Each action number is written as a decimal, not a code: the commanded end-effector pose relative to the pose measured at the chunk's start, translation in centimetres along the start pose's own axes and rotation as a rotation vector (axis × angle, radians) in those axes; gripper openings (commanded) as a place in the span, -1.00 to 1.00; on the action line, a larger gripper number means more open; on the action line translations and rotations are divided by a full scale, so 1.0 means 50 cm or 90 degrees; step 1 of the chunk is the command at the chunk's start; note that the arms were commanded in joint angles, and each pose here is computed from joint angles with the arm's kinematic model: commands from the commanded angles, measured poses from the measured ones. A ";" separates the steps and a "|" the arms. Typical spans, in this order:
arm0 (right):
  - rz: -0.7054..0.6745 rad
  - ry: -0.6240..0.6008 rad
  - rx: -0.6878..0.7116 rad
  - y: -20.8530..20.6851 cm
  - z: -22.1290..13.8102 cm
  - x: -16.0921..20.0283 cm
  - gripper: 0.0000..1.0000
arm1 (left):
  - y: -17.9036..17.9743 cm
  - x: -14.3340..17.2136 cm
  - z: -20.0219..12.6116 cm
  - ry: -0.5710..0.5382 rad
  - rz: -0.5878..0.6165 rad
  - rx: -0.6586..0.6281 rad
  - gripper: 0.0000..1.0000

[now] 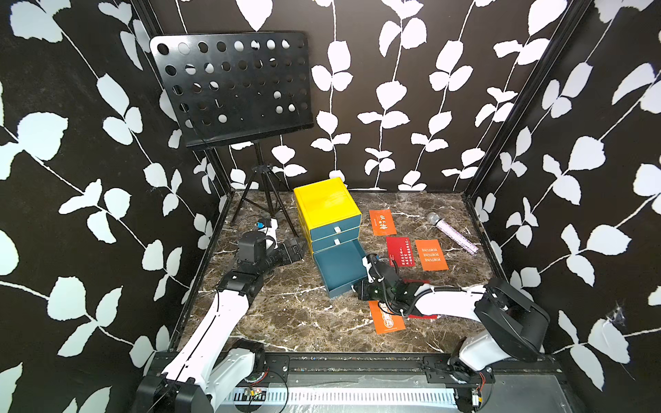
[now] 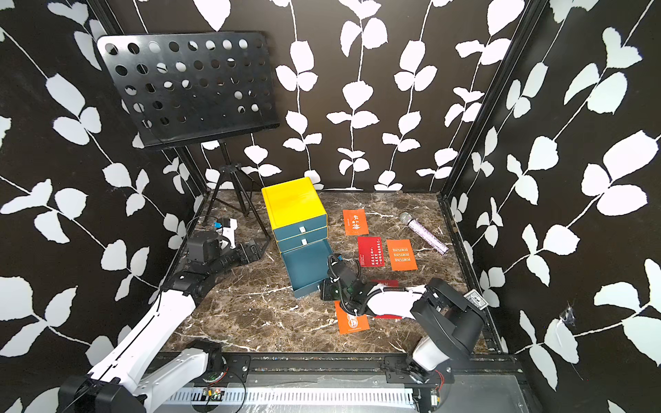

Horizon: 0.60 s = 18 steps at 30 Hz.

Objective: Take the postcards out of the drawer
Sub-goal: Close the drawer of the storage box.

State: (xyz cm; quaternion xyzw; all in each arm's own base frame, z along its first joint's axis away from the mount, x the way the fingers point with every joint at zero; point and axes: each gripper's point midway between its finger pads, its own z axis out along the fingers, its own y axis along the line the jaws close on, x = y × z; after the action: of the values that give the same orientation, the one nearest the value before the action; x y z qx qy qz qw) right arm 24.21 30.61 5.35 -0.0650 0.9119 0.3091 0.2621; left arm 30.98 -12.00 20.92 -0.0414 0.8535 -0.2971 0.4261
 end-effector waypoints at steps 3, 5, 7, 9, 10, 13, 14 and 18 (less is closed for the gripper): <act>-0.008 -0.062 -0.015 0.030 0.006 -0.052 -0.90 | 0.009 -0.003 0.001 -0.008 0.009 -0.008 0.99; -0.012 -0.083 -0.015 0.034 0.006 -0.067 -0.91 | 0.009 -0.003 0.003 -0.007 0.007 -0.007 0.98; -0.018 -0.104 -0.013 0.039 0.010 -0.085 -0.91 | 0.009 -0.002 0.004 -0.007 0.007 -0.007 0.98; -0.029 -0.119 -0.015 0.048 0.020 -0.100 -0.91 | 0.011 -0.002 0.005 -0.007 0.005 -0.007 0.98; -0.033 -0.122 -0.017 0.052 0.028 -0.105 -0.92 | 0.012 -0.001 0.007 -0.006 0.004 -0.007 0.98; -0.037 -0.148 -0.026 0.067 0.047 -0.130 -0.92 | 0.014 0.003 0.011 -0.003 0.003 -0.007 0.98; -0.037 -0.160 -0.030 0.072 0.054 -0.140 -0.92 | 0.015 0.004 0.012 -0.002 0.002 -0.008 0.98; -0.053 -0.198 -0.047 0.098 0.081 -0.176 -0.91 | 0.023 0.012 0.020 0.003 -0.002 -0.011 0.98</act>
State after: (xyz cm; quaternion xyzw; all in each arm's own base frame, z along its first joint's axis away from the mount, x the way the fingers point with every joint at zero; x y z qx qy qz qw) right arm 30.00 34.58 6.52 -0.0646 0.8828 0.3075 0.3492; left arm 31.29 -11.96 19.71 -0.0455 0.8594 -0.2929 0.4165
